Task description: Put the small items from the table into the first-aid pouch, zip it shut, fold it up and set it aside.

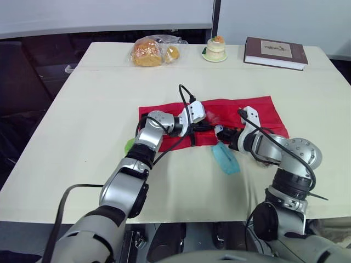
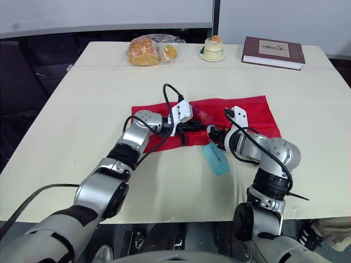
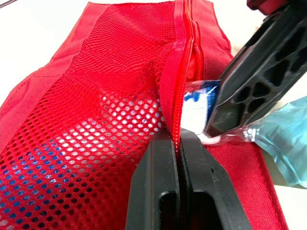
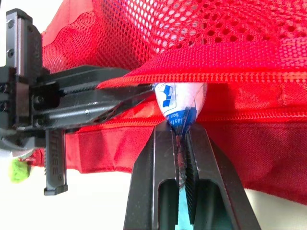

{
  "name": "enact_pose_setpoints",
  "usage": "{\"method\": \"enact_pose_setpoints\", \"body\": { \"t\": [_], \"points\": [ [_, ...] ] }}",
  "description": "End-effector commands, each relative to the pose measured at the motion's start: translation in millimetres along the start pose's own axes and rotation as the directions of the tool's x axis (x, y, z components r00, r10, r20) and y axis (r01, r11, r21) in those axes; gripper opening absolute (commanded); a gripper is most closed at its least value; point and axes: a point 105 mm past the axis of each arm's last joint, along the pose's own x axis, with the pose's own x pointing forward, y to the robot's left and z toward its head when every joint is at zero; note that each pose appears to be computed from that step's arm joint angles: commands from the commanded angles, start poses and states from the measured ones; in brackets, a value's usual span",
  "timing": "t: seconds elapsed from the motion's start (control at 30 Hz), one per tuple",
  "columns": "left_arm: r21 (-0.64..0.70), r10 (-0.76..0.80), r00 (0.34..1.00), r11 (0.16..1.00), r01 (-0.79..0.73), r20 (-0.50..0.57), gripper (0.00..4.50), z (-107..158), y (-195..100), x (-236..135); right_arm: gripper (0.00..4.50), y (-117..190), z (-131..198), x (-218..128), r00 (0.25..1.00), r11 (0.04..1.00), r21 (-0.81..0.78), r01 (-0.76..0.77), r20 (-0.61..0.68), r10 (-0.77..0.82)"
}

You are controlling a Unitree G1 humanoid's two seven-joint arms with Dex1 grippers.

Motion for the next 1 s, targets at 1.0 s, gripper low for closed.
{"method": "enact_pose_setpoints", "body": {
  "t": [1.0],
  "points": [
    [0.046,0.0,1.0,0.999,-0.001,0.028,0.0,11,5,0,0.01,-15,2,-24,0.995,0.986,0.157,0.059,0.067,-0.07]
  ]
}}
